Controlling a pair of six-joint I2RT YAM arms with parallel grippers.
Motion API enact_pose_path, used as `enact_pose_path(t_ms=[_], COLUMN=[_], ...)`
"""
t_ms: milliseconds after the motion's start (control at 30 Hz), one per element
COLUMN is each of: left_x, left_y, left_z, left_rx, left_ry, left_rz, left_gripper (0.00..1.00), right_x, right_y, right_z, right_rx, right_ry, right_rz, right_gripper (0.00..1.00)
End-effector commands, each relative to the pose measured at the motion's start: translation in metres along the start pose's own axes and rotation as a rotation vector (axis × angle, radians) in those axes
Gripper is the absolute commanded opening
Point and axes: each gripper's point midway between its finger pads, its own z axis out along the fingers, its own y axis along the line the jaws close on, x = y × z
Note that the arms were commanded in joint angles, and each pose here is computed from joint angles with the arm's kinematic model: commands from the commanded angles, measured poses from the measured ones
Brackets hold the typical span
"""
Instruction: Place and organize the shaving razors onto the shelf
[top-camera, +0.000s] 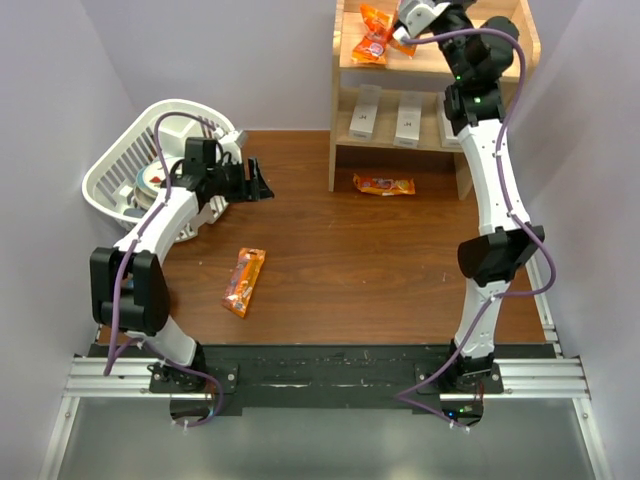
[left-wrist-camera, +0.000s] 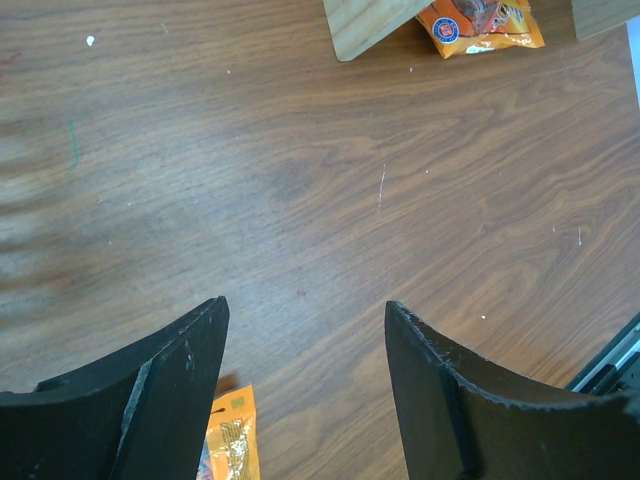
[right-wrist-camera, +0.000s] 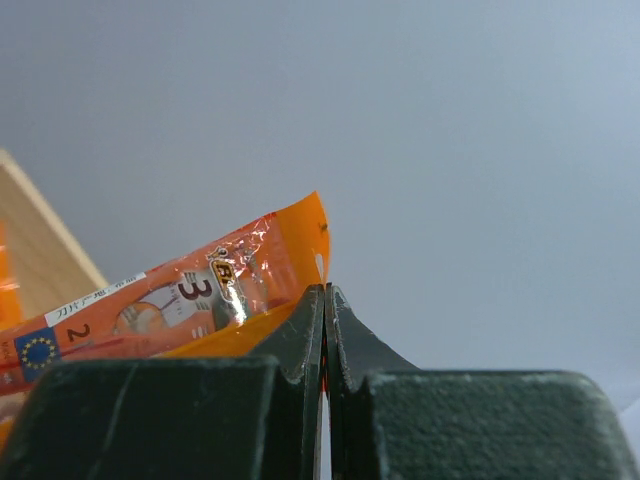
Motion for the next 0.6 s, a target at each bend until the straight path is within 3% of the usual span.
enact_pose_path(t_ms=[0,333,567], left_x=[-0.013,-0.008,-0.009], left_y=[-0.005,-0.002,-0.002], left_z=[-0.014,-0.013,-0.009], left_rx=[-0.003,-0.008,0.004], left_ry=[-0.064,-0.061,-0.052], left_rz=[0.044,0.035,0.025], left_gripper=[0.69,0.69,0.69], right_x=[-0.016,-0.015,-0.006], right_y=[0.004,0.029,0.013], right_z=[-0.012,-0.05,-0.052], right_rx=[-0.086,-0.219,-0.141], right_ry=[-0.061,-0.02,0.041], right_rz=[-0.031,-0.094,-0.137], right_gripper=[0.0,0.0,0.0])
